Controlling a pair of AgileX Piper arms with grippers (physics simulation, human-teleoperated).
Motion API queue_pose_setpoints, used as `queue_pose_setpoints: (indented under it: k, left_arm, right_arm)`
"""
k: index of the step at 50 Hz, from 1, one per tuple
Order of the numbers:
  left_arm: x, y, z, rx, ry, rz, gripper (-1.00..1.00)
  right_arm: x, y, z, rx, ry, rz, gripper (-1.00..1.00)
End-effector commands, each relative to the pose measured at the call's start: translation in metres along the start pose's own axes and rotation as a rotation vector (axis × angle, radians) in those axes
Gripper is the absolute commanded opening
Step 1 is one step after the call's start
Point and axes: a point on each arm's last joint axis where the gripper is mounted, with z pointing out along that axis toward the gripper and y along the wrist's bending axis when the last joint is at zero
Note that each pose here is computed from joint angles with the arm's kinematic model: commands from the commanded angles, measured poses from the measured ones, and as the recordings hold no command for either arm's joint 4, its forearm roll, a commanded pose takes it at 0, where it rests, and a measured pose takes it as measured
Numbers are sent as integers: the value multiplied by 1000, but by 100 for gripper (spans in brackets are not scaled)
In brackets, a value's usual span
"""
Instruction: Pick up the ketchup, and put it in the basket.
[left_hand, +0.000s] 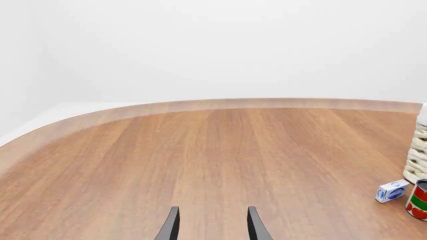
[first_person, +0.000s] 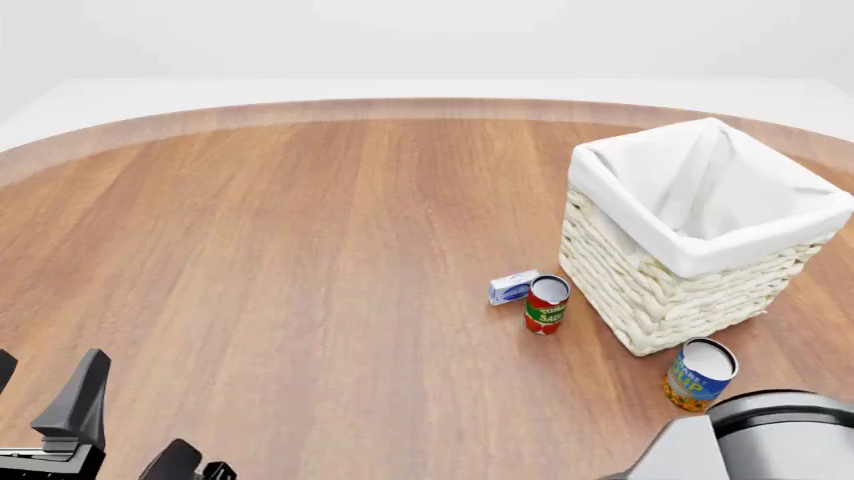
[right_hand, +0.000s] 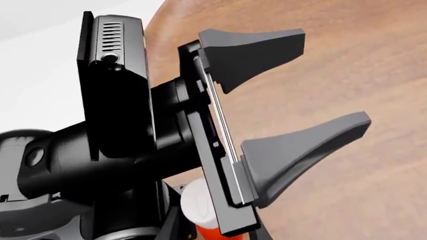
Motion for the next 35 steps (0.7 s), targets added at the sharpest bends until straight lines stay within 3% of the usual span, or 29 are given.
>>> queue_pose_setpoints:
  k: [1, 14, 15, 35]
  left_arm:
    - [0, 0, 0, 0, 0, 0, 100]
    - [0, 0, 0, 0, 0, 0, 100]
    - [0, 0, 0, 0, 0, 0, 100]
    - [0, 0, 0, 0, 0, 0, 100]
  right_arm:
    - [1, -3, 6, 7, 7, 3, 100]
    - [2, -1, 7, 2, 8, 0, 100]
    - [2, 1, 7, 0, 7, 1, -100]
    - [1, -1, 4, 1, 0, 14, -100]
